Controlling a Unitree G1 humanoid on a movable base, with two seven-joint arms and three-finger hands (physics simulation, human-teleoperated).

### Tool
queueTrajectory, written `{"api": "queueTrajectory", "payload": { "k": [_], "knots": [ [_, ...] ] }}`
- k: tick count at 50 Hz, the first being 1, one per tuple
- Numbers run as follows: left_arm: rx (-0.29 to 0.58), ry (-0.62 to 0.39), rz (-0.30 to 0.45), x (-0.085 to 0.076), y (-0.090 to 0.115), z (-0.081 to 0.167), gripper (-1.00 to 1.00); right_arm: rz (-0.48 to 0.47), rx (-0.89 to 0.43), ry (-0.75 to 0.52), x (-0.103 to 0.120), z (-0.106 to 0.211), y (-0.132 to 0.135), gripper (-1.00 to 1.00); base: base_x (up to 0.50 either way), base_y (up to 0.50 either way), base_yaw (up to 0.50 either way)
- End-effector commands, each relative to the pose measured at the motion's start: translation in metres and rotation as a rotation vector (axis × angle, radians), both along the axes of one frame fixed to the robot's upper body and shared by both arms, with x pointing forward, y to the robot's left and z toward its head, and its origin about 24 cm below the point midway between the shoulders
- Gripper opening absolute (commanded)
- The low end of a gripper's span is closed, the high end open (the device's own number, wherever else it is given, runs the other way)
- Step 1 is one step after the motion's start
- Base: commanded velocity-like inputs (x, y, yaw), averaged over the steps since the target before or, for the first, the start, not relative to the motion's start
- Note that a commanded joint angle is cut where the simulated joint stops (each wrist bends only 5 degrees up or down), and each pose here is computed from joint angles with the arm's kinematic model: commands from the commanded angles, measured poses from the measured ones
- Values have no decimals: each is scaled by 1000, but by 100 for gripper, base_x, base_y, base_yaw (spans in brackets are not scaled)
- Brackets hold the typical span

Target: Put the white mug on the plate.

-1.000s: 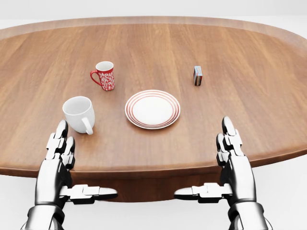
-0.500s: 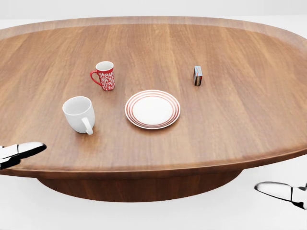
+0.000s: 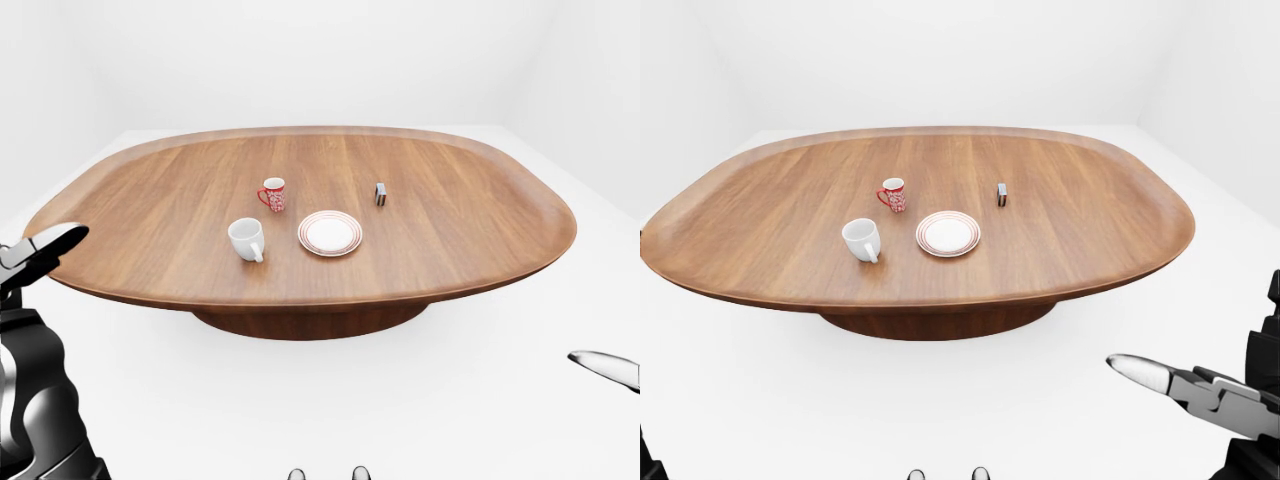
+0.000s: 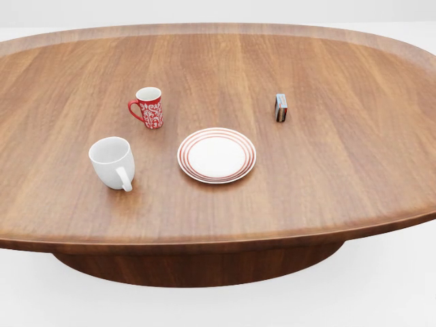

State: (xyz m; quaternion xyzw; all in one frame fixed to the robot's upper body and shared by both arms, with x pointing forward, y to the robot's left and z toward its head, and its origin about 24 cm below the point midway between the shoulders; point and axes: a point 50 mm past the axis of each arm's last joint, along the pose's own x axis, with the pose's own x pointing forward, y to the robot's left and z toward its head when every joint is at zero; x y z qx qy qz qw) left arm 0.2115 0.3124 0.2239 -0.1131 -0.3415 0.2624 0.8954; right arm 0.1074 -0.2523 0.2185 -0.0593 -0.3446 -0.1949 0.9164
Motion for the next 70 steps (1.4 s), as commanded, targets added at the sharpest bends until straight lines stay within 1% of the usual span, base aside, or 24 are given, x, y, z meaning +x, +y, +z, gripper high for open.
{"api": "queueTrajectory", "payload": {
  "k": [1,7,20,23,28,59,61,70],
  "knots": [
    [-20,-35,21,-5,5,8,100,-22,-12,-12,-7,3,-2,100,0,0,0],
    [-18,-37,21,-6,5,9,100,-21,-11,-6,-7,3,-1,100,6,0,0],
    [-15,-23,19,-3,5,6,100,-19,-20,4,-6,1,0,100,26,0,0],
    [-16,-3,20,0,5,2,100,-17,-23,2,-6,2,0,100,28,0,0],
    [-14,-19,21,-3,5,5,100,-19,-27,2,-6,1,0,100,28,0,0],
    [-12,-45,24,-7,5,11,100,-20,-30,9,-7,0,0,100,28,0,0],
    [-12,-45,24,-7,5,11,100,-12,-23,-8,-6,5,-1,100,28,0,0],
    [-12,-43,24,-7,6,10,100,-5,-10,9,-5,5,-1,100,28,0,0]
  ]
}}
